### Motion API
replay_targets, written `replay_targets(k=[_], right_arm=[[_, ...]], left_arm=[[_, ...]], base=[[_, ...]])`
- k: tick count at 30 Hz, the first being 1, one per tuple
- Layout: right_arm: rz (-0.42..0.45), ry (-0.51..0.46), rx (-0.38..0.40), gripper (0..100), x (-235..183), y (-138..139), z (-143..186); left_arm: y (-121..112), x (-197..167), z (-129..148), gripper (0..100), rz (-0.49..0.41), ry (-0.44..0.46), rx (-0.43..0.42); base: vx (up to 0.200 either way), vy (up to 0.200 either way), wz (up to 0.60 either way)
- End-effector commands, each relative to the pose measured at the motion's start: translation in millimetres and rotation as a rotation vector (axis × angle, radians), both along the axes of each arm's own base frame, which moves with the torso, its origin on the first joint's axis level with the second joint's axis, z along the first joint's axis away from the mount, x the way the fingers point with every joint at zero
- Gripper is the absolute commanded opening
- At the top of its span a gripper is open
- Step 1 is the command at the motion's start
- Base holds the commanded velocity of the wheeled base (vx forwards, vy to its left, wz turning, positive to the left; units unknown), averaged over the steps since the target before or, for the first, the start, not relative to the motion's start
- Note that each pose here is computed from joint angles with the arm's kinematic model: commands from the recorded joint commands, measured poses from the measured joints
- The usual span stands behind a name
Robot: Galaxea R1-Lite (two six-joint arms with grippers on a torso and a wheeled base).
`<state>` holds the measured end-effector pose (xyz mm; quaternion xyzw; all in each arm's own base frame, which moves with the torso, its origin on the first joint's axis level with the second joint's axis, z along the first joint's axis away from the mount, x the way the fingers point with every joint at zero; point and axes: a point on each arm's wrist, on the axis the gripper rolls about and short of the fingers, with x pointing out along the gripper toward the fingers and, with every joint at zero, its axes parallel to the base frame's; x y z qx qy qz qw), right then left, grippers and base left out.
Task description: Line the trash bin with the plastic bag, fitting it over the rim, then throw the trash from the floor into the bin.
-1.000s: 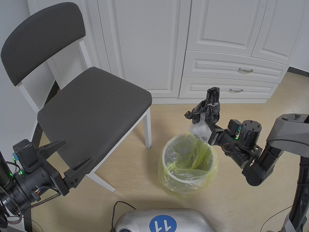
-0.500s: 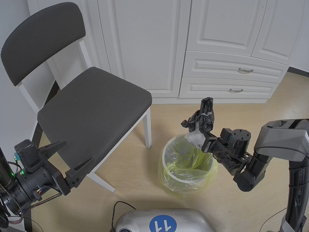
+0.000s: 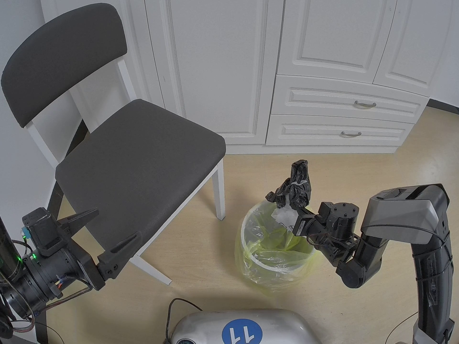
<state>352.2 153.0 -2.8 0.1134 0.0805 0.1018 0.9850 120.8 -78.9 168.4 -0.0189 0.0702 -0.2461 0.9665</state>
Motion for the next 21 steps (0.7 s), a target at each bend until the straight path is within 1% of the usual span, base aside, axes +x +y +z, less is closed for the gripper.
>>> replay_targets(k=[1,9,15,16,21], right_arm=[[0.001,0.023,-0.011,0,2.0,1.1,-18.0],[0.004,0.050,-0.022,0,1.3,1.5,-29.6],[0.025,0.075,-0.032,0,-4.0,7.0,-38.0],[0.046,0.092,-0.037,0,-8.5,10.2,-41.4],[0.077,0.134,-0.053,0,-18.1,17.1,-53.7]], left_arm=[[0.1,0.0,-0.7,100,0.001,0.003,0.002],[-0.7,1.1,-1.9,100,0.001,0.009,0.006],[-1.2,2.0,-2.8,100,0.001,0.014,0.010],[-1.1,1.8,-3.2,100,0.001,0.015,0.010],[-1.2,2.0,-2.8,100,0.001,0.014,0.010]], base=[[0.000,0.000,0.00],[0.000,0.000,0.00],[0.000,0.000,0.00],[0.000,0.000,0.00],[0.000,0.000,0.00]])
